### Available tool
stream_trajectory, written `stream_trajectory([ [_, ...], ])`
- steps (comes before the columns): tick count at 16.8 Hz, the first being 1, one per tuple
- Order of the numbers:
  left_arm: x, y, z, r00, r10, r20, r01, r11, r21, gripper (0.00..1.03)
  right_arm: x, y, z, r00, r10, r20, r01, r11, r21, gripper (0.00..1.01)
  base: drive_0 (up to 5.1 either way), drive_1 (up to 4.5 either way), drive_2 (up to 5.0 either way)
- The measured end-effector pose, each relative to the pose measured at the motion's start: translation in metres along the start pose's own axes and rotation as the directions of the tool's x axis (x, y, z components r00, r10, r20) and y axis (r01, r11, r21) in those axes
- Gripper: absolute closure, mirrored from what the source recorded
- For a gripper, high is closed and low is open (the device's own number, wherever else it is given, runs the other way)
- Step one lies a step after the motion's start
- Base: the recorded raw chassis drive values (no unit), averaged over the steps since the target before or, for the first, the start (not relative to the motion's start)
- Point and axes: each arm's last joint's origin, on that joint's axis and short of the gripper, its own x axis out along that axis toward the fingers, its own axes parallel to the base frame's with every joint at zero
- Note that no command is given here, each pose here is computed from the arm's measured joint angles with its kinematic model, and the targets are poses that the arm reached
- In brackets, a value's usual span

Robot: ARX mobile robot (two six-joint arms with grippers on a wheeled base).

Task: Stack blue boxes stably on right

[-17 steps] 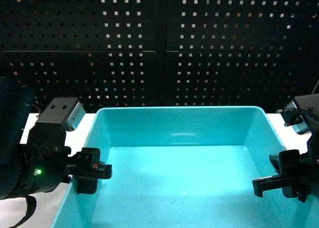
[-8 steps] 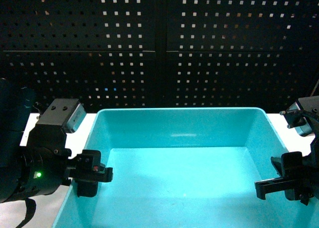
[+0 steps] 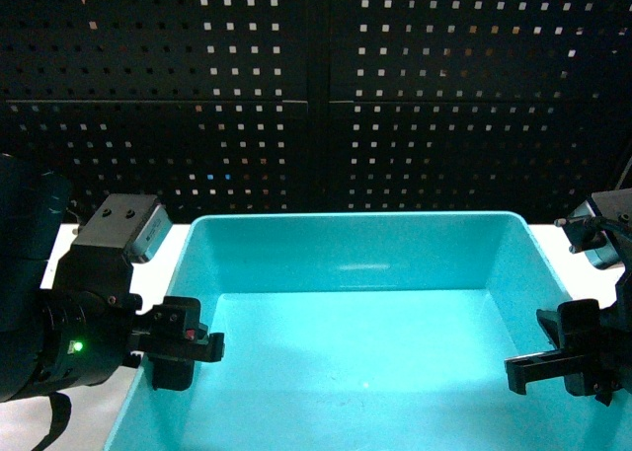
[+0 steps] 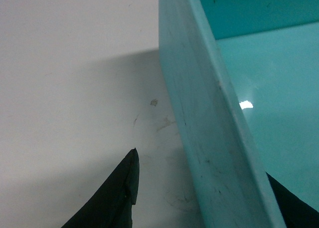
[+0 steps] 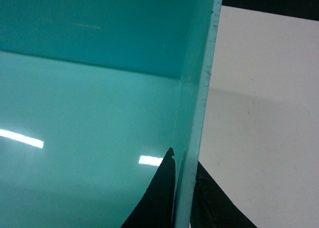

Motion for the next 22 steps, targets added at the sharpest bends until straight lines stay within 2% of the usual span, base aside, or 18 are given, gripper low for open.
stream_trajectory([
  [10,-0.0001,0.0001,0.0001,1.0,0.003,0.001,-0.003,1.0,0.001,0.52,0.0012,0.0,-0.003,1.0,0.0,-0.007,0.0,1.0,0.0,0.94,0.0,0.0,0.0],
  [12,-0.0011,0.0012,0.0016,0.999,0.044,0.012,-0.044,0.9988,0.023,0.37,0.0008,0.0,-0.0035,1.0,0.001,-0.006,-0.001,1.0,0.001,0.94,0.0,0.0,0.0],
  [15,-0.0018,0.003,0.0027,0.998,0.061,0.018,-0.062,0.9975,0.035,0.08,0.0006,-0.0002,-0.0037,1.0,0.0,-0.007,0.0,1.0,0.001,0.94,0.0,0.0,0.0],
  [16,-0.0018,0.0031,0.0027,0.998,0.061,0.018,-0.062,0.9974,0.037,0.03,0.0005,-0.0016,-0.0041,1.0,-0.003,-0.007,0.003,1.0,0.004,0.94,0.0,0.0,0.0],
  [17,-0.0018,0.0031,0.0028,0.998,0.061,0.019,-0.062,0.9974,0.037,0.06,0.0002,-0.0016,-0.0044,1.0,-0.001,-0.006,0.001,1.0,0.004,0.94,0.0,0.0,0.0],
  [22,-0.0018,0.0032,0.0028,0.998,0.062,0.019,-0.062,0.9973,0.038,0.05,-0.0012,-0.0032,-0.0068,1.0,-0.002,-0.005,0.002,1.0,0.007,0.94,0.0,0.0,0.0],
])
